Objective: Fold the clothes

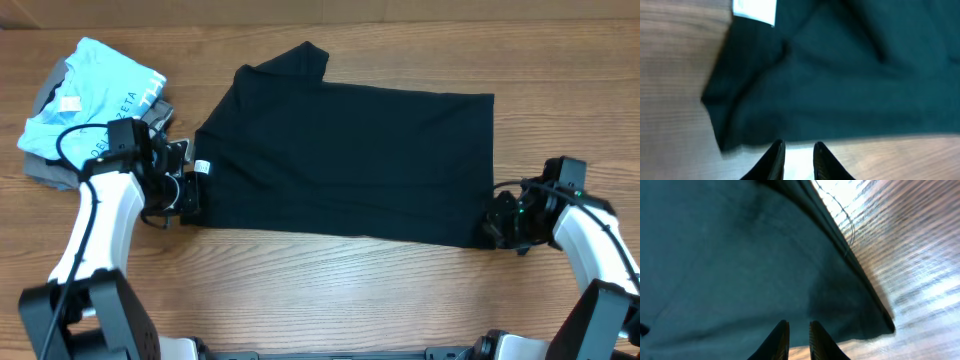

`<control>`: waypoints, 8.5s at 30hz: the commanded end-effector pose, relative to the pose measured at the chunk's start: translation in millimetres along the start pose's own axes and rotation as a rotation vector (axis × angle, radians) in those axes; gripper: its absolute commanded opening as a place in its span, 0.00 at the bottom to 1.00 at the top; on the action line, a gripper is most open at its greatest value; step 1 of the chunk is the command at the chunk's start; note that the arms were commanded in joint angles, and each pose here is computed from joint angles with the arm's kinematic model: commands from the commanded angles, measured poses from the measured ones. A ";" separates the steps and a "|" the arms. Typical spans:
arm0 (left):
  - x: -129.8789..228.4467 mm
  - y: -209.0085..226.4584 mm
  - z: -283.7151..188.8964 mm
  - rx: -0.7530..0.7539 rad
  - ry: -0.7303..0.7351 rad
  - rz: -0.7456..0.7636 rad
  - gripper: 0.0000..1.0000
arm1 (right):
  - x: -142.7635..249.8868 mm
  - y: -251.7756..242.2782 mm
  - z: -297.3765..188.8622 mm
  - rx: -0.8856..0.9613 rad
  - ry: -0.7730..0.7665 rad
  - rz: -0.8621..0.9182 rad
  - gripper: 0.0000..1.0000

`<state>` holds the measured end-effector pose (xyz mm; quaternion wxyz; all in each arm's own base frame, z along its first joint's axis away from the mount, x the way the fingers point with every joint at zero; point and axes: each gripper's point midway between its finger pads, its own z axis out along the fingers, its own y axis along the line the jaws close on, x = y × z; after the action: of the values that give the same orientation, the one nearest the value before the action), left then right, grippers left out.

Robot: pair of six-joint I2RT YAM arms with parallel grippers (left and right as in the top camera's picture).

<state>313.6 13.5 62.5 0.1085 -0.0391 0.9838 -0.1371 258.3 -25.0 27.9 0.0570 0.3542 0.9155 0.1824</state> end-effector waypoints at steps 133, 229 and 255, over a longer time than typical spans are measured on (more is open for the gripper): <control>-52.9 -124.9 52.9 -0.058 0.054 0.260 0.38 | -1.6 16.2 -75.3 0.033 -0.124 -0.084 0.32; -224.7 -131.4 125.7 -0.172 -0.324 0.503 0.56 | -92.2 131.2 -131.3 -0.301 -0.251 -0.174 0.55; -231.7 -113.3 95.5 -0.274 -0.294 0.379 0.04 | -118.4 128.0 -126.3 -0.230 -0.372 -0.245 0.41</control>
<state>556.2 -102.0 25.6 0.2511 0.1301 0.9588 0.0254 386.2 -47.8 193.9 0.2658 0.2753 0.8926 0.2384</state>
